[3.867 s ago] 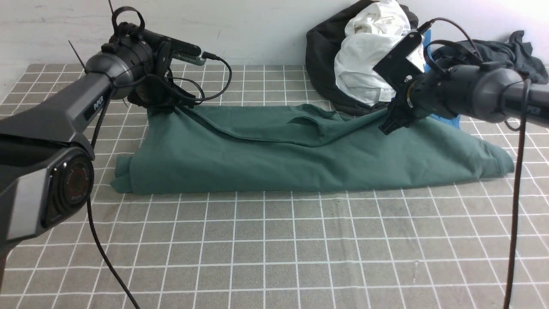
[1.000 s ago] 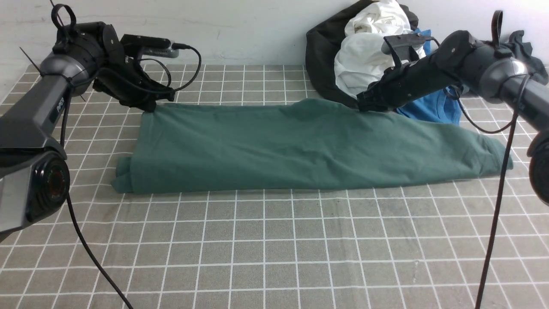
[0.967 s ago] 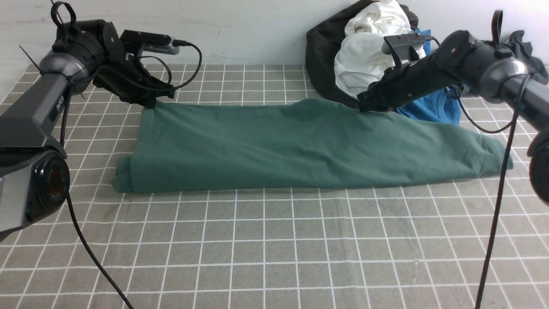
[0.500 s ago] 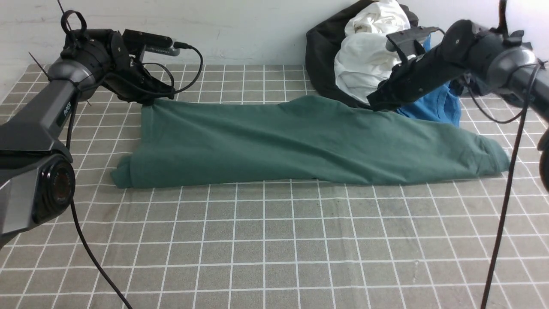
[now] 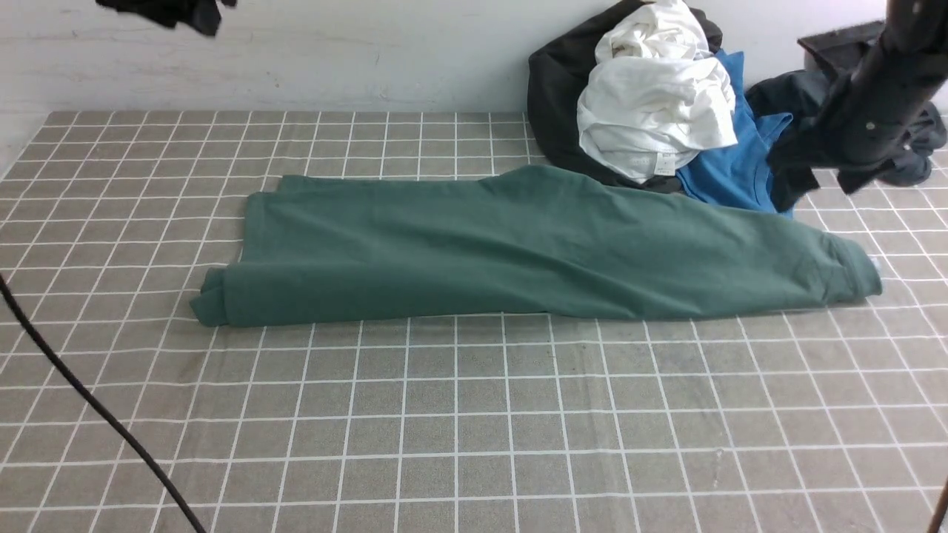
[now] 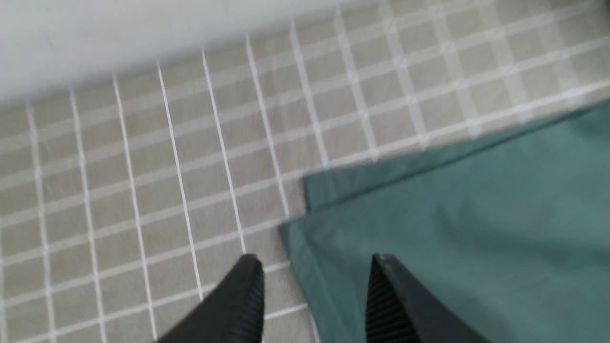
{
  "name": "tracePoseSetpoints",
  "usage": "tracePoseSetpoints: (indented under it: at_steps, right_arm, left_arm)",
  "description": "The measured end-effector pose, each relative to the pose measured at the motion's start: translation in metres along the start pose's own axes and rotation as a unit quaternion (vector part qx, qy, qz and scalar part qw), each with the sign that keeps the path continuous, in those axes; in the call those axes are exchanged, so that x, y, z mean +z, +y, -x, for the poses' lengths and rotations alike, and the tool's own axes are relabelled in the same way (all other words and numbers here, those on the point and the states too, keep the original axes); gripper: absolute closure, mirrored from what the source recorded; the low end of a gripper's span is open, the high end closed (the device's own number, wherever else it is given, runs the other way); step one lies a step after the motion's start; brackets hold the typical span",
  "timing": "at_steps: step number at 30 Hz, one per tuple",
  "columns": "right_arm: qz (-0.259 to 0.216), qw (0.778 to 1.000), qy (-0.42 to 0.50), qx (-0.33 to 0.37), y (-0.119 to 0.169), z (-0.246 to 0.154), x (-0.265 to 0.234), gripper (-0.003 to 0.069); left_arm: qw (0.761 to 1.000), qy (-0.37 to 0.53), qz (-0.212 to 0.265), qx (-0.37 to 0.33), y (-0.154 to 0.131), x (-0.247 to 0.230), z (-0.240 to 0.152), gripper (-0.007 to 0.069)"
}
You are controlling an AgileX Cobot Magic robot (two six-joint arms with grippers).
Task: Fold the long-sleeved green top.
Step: Use the right arm to clamp the right edge of the fabric, then use the right arm to drag the right edge of the fabric to the left and folds it over the left edge
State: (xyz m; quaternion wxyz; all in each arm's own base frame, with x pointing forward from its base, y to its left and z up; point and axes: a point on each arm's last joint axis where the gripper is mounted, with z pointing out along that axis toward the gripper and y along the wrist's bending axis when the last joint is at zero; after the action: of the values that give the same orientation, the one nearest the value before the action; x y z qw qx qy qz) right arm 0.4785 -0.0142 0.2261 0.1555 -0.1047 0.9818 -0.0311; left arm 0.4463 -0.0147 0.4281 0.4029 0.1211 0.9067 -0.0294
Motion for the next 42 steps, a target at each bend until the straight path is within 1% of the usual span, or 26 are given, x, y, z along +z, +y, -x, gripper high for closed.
tracePoseSetpoints:
  at_steps: [1,2,3,4,5,6,8,10,12,13,15,16,17,19,20,23,24,25,27,29,31,33,35,38,39,42]
  right_arm:
    - [0.002,0.999,0.023,0.031,-0.013,-0.012,0.020,-0.0022]
    - [0.001,0.999,0.028,0.037,-0.016,-0.015,0.023,-0.0023]
    - [0.003,0.997,0.038,0.062,-0.029,-0.023,0.038,-0.0029]
    - [0.003,0.996,0.044,0.075,-0.036,-0.027,0.045,-0.0030]
    - [0.004,0.996,0.045,0.079,-0.037,-0.028,0.046,-0.0030]
    - [0.007,0.994,0.047,0.098,-0.047,-0.033,0.055,-0.0029]
    - [0.012,0.992,0.046,0.114,-0.054,-0.035,0.061,-0.0026]
    - [0.034,0.987,0.044,0.150,-0.061,-0.040,0.072,-0.0008]
    - [0.044,0.985,0.045,0.161,-0.063,-0.042,0.077,0.0013]
    - [0.057,0.983,0.038,0.168,-0.065,-0.041,0.077,0.0048]
    - [0.070,0.983,0.028,0.168,-0.065,-0.040,0.077,0.0113]
    - [0.076,0.983,0.023,0.166,-0.064,-0.039,0.077,0.0158]
    - [0.085,0.983,0.015,0.164,-0.063,-0.037,0.076,0.0211]
    - [0.100,0.982,0.007,0.161,-0.061,-0.036,0.076,0.0344]
    - [0.100,0.982,0.007,0.161,-0.061,-0.036,0.076,0.0358]
    - [0.094,0.985,0.003,0.143,-0.062,-0.035,0.064,0.0575]
    - [0.084,0.987,-0.001,0.135,-0.064,-0.034,0.054,0.0598]
    - [0.082,0.988,-0.002,0.132,-0.065,-0.034,0.052,0.0598]
    - [0.050,0.992,-0.016,0.118,-0.074,-0.034,0.025,0.0596]
    - [0.005,0.993,-0.033,0.109,-0.091,-0.039,-0.009,0.0596]
    - [-0.014,0.993,-0.039,0.114,-0.099,-0.042,-0.023,0.0596]
    - [-0.049,0.988,-0.058,0.134,-0.110,-0.049,-0.062,0.0596]
    - [-0.062,0.983,-0.083,0.152,-0.109,-0.051,-0.090,0.0596]
    - [-0.059,0.980,-0.117,0.153,-0.092,-0.045,-0.119,0.0596]
    - [-0.051,0.980,-0.128,0.145,-0.079,-0.040,-0.127,0.0596]
    - [0.009,0.983,-0.155,0.102,-0.021,-0.019,-0.135,0.0596]
  left_arm:
    - [1.000,-0.029,-0.004,0.004,-0.007,-0.043,0.005,0.0406]
    - [1.000,-0.031,-0.004,0.004,-0.008,-0.048,0.005,0.0414]
    - [0.999,-0.050,-0.001,0.011,-0.015,-0.087,0.004,0.0446]
    - [0.998,-0.062,0.001,0.019,-0.019,-0.112,0.000,0.0469]
    - [0.998,-0.057,0.000,0.019,-0.019,-0.109,-0.001,0.0473]
    - [0.998,-0.060,0.001,0.029,-0.025,-0.135,-0.011,0.0500]
    - [0.998,-0.057,0.002,0.035,-0.029,-0.150,-0.021,0.0515]
    - [0.998,-0.043,0.008,0.044,-0.038,-0.181,-0.050,0.0547]
    - [0.999,-0.022,0.009,0.043,-0.042,-0.185,-0.068,0.0558]
    - [0.999,-0.008,0.015,0.045,-0.045,-0.192,-0.088,0.0567]
    - [0.998,-0.007,0.031,0.045,-0.048,-0.202,-0.111,0.0572]
    - [0.998,-0.005,0.041,0.042,-0.049,-0.205,-0.124,0.0574]
    - [0.998,-0.004,0.051,0.035,-0.051,-0.208,-0.138,0.0576]
    - [0.997,0.003,0.076,0.025,-0.053,-0.213,-0.171,0.0578]
    - [0.996,-0.003,0.083,0.026,-0.053,-0.217,-0.174,0.0578]
    - [0.992,-0.008,0.125,-0.008,-0.056,-0.222,-0.221,0.0578]
    - [0.990,-0.011,0.137,-0.022,-0.056,-0.224,-0.235,0.0578]
    - [0.989,-0.016,0.142,-0.024,-0.057,-0.226,-0.239,0.0578]
    - [0.986,-0.009,0.157,-0.063,-0.059,-0.220,-0.272,0.0578]
    - [0.983,0.014,0.158,-0.095,-0.063,-0.208,-0.303,0.0578]
    - [0.982,0.034,0.153,-0.105,-0.065,-0.199,-0.317,0.0578]
    - [0.981,0.085,0.132,-0.117,-0.070,-0.178,-0.342,0.0578]
    - [0.980,0.115,0.109,-0.122,-0.075,-0.162,-0.359,0.0578]
    - [0.982,0.104,0.092,-0.130,-0.078,-0.153,-0.364,0.0578]
    - [0.983,0.093,0.089,-0.132,-0.078,-0.151,-0.363,0.0578]
    - [0.987,0.038,0.085,-0.133,-0.077,-0.148,-0.354,0.0578]
